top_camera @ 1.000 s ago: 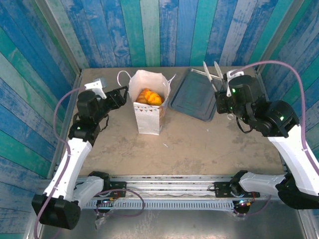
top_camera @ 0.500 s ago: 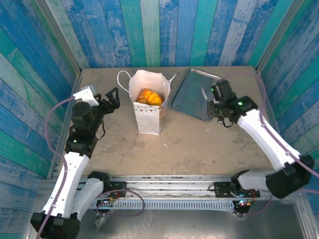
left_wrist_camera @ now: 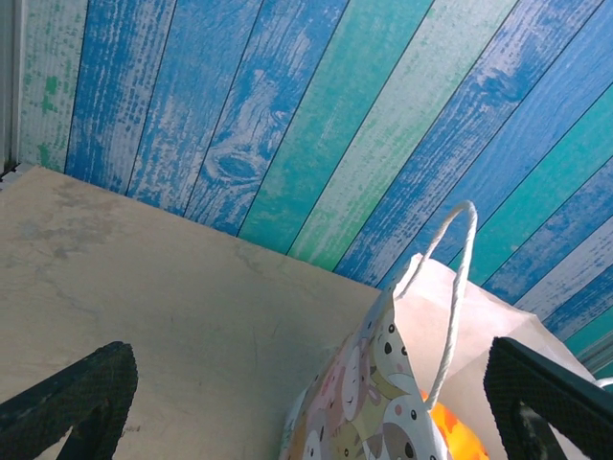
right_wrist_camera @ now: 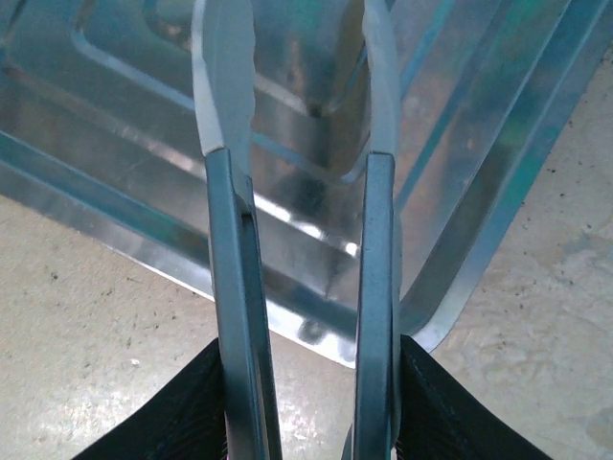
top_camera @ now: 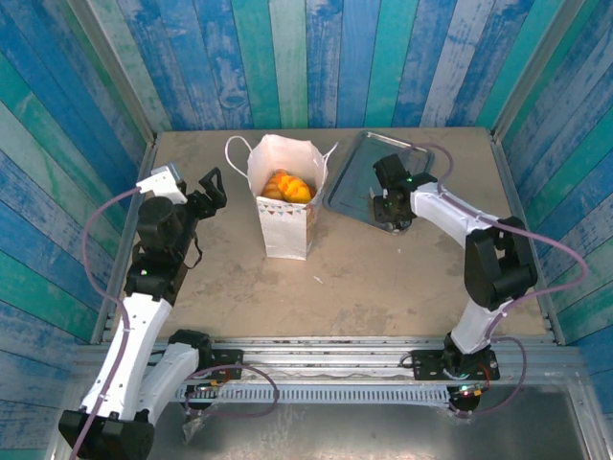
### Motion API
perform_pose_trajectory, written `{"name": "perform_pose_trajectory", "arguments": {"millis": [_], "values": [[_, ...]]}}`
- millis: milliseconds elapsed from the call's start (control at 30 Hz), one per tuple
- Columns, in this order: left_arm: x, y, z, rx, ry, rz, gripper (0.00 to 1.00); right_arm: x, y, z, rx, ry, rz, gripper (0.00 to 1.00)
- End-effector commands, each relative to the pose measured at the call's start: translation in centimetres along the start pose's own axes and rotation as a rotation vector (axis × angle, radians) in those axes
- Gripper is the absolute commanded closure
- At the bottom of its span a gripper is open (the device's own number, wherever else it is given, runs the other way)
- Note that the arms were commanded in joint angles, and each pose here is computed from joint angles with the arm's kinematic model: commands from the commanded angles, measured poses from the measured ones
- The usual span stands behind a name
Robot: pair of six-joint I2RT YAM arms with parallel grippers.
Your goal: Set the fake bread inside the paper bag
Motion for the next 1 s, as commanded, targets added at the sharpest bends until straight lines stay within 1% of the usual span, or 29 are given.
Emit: {"name": "perform_pose_trajectory", "arguments": {"millis": [0,100,333,567,667,800,967], "values": [[-0.6,0.4,-0.4,0.019,0.010,-0.029,0.03,0.7,0.0,-0.5,0.005,-0.020,-0.026,0.56],[-0.8,0.4,-0.6,0.021,0.013,-0.028,0.03,-0.7,-0.6,-0.8,-0.013,0.005,-0.031,0.54],[-1.1,0.5,-1.0,0.021,0.017,-0.024,0.03,-4.2,-1.9,-1.9,-0.038,0.071,-0.046,0.47],[-1.1,0.5,-1.0,0.021,0.019,-0.020,0.03,-6.1,-2.0,-2.9,-0.016,0.109,-0.080,0.40],[-1.0,0.4,-0.8,0.021,0.019,-0.021,0.03,-6.2,-2.0,-2.9,-0.015,0.107,-0.084,0.34],[-0.8,0.5,-0.6,0.029,0.013,-0.022,0.03,-5.8,-2.2,-2.1,-0.016,0.076,-0.096,0.23],[-0.7,0.6,-0.6,0.032,0.010,-0.018,0.03,-5.3,-2.8,-0.8,-0.026,0.032,-0.103,0.12]]}}
Point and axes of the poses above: each hand's point on the last joint's axis, 136 mm out from that joint toward the fingers, its own z axis back along the fingers, its own y axis along the line the jaws close on, x = y × z, the point moved 3 cm from there along z, back along the fingers, and after that the axes turned 7 degrees about -z, right-handed, at the moved point
